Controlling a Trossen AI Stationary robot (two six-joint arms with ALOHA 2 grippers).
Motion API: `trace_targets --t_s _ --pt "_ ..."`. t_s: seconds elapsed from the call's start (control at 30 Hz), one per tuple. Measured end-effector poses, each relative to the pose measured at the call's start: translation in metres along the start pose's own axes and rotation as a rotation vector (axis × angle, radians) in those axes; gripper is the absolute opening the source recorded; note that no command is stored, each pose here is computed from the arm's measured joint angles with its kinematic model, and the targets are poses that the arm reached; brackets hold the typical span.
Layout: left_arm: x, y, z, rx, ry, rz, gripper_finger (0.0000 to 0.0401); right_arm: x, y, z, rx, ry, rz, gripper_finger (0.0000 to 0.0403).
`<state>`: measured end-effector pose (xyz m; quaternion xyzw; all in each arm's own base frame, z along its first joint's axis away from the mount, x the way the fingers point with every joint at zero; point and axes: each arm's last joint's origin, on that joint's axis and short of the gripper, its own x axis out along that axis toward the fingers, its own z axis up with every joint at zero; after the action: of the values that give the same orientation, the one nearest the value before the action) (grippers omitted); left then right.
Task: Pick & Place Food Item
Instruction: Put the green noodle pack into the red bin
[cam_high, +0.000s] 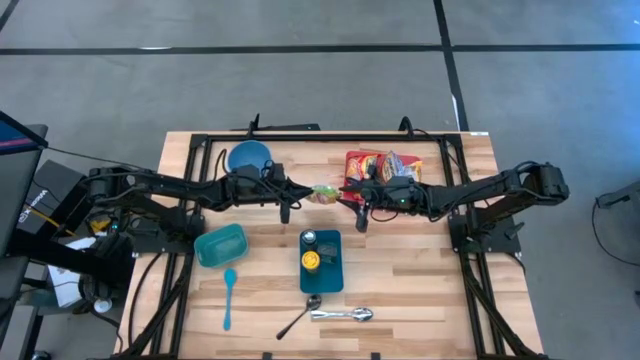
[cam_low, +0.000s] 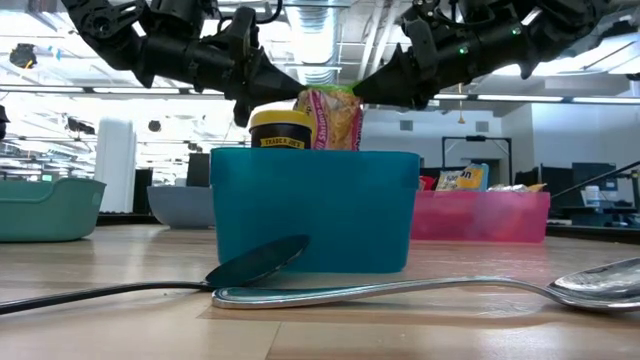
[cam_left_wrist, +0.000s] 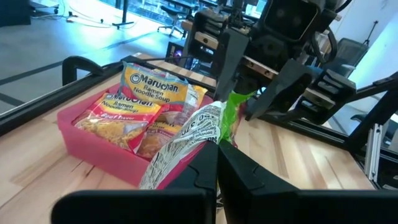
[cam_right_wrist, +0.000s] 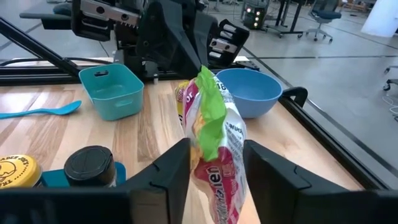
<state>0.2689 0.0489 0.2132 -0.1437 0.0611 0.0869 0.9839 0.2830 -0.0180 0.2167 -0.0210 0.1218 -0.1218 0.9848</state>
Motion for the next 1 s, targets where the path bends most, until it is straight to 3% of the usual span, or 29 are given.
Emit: trace_targets --t_s 0.63,1.0 --pt "0.0 0.0 -0.0001 0.0 0.001 0.0 0.0 0.0 0.0 -0.0005 0.024 0.005 0.0 0.0008" --pt "0.0 0.0 -0.0002 0.006 0.002 0.0 0.0 0.0 0.0 -0.0004 0.023 0.004 0.0 0.0002"
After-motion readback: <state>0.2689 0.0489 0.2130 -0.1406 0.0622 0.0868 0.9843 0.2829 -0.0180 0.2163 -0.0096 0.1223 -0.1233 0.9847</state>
